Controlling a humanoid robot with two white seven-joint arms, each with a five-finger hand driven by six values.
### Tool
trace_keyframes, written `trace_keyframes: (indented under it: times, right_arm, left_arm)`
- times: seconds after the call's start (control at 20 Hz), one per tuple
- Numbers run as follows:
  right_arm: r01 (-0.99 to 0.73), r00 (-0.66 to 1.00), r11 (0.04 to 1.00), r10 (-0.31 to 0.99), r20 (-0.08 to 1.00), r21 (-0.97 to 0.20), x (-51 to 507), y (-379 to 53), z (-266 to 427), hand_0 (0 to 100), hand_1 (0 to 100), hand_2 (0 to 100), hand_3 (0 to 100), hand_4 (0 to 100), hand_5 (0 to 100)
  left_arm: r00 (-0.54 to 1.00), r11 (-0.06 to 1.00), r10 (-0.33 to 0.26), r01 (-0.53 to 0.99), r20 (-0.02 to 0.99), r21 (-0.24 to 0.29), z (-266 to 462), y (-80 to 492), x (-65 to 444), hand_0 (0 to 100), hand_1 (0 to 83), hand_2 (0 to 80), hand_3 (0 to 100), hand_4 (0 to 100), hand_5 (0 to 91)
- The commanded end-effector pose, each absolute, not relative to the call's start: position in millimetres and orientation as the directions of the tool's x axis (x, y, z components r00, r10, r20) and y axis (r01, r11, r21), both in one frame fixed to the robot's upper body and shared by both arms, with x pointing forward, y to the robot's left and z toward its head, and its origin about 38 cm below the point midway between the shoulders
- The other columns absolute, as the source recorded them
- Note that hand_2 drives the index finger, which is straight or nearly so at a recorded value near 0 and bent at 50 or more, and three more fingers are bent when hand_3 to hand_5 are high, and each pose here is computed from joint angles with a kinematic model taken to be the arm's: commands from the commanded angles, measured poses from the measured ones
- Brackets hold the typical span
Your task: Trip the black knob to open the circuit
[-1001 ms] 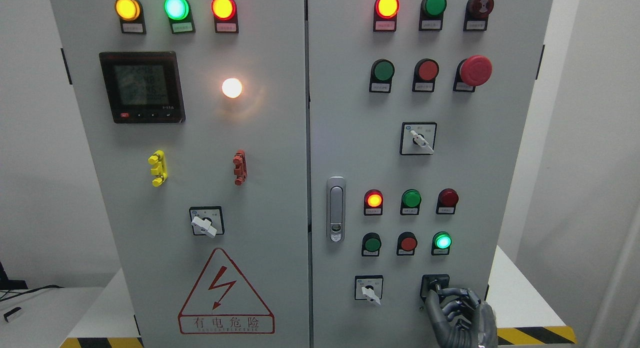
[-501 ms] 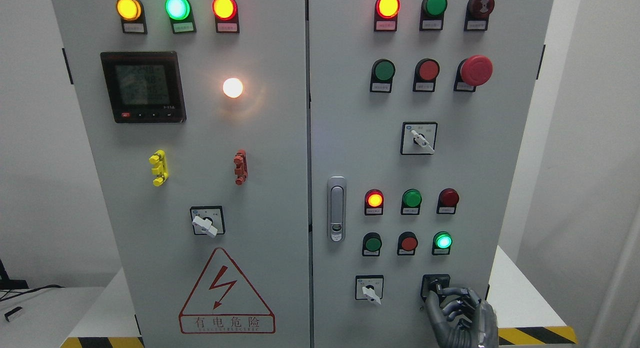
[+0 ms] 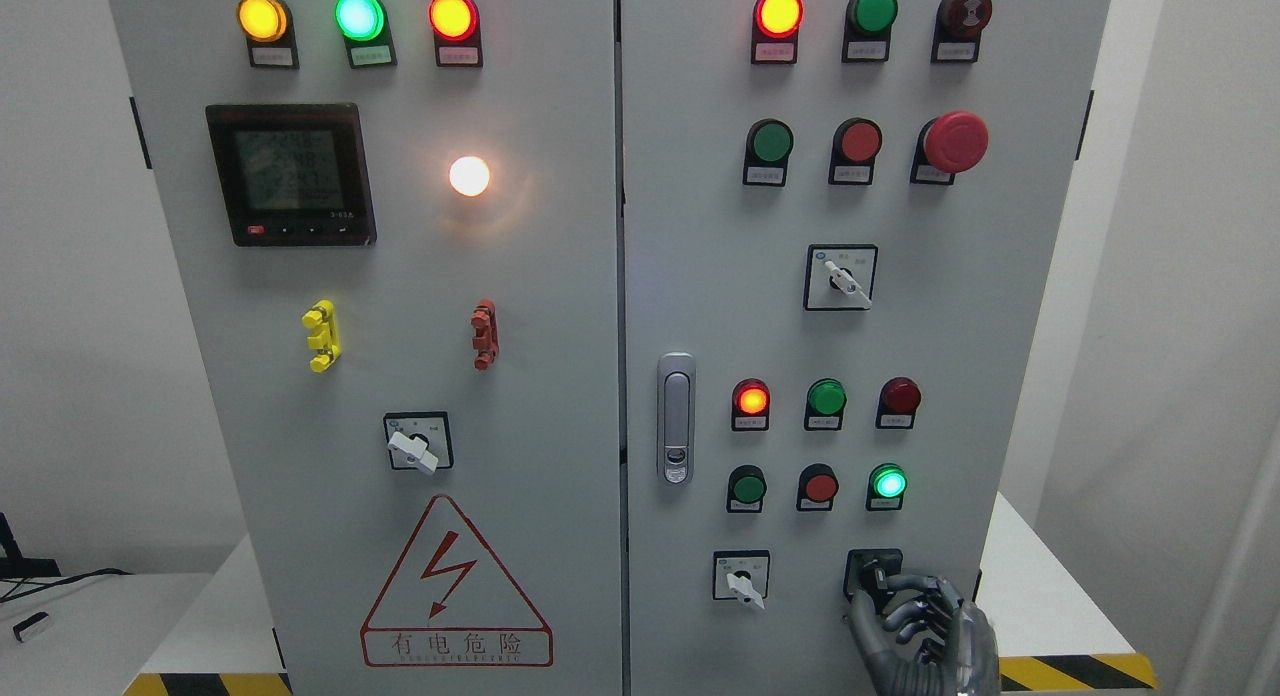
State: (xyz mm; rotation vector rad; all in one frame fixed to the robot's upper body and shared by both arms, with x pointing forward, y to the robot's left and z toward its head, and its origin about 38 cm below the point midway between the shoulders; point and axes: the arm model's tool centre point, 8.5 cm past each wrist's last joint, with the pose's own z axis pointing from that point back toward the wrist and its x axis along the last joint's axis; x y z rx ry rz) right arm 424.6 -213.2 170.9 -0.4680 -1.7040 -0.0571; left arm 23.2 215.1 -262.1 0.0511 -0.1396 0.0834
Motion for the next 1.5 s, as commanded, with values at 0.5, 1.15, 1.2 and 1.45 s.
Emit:
trace_keyframes:
  times: [0.5,1.15,1.2,1.45]
  right_arm:
    - [0.37,-0.142,0.887,0.349,0.926,-0.277,414,-233,165,29,81,42,71,79,95]
    - [0.377,-0.242,0.889,0.365,0.899,-0.259,389,-247,162,28,73,41,72,75,85]
    - [0.371,-0.254,0.893,0.363,0.897,-0.256,385,-246,160,27,71,41,72,74,82]
    - [0.271,-0.32,0.929,0.335,0.886,-0.253,354,-237,146,21,45,36,62,58,61]
  left_arm:
    - [0.989,0.998,0.049,-0.056,0.142,0.043,-262,214,24,12,38.9,0.0,0,0,0.0]
    - [0.989,0.998,0.049,-0.056,0.142,0.043,-262,214,24,12,38.9,0.0,0,0,0.0]
    - [0.989,0.997,0.049,-0.056,0.142,0.045,-262,215,24,12,38.9,0.0,0,0,0.0]
    - [0.989,0.998,0.049,-0.056,0.142,0.043,-262,214,24,12,38.9,0.0,0,0,0.0]
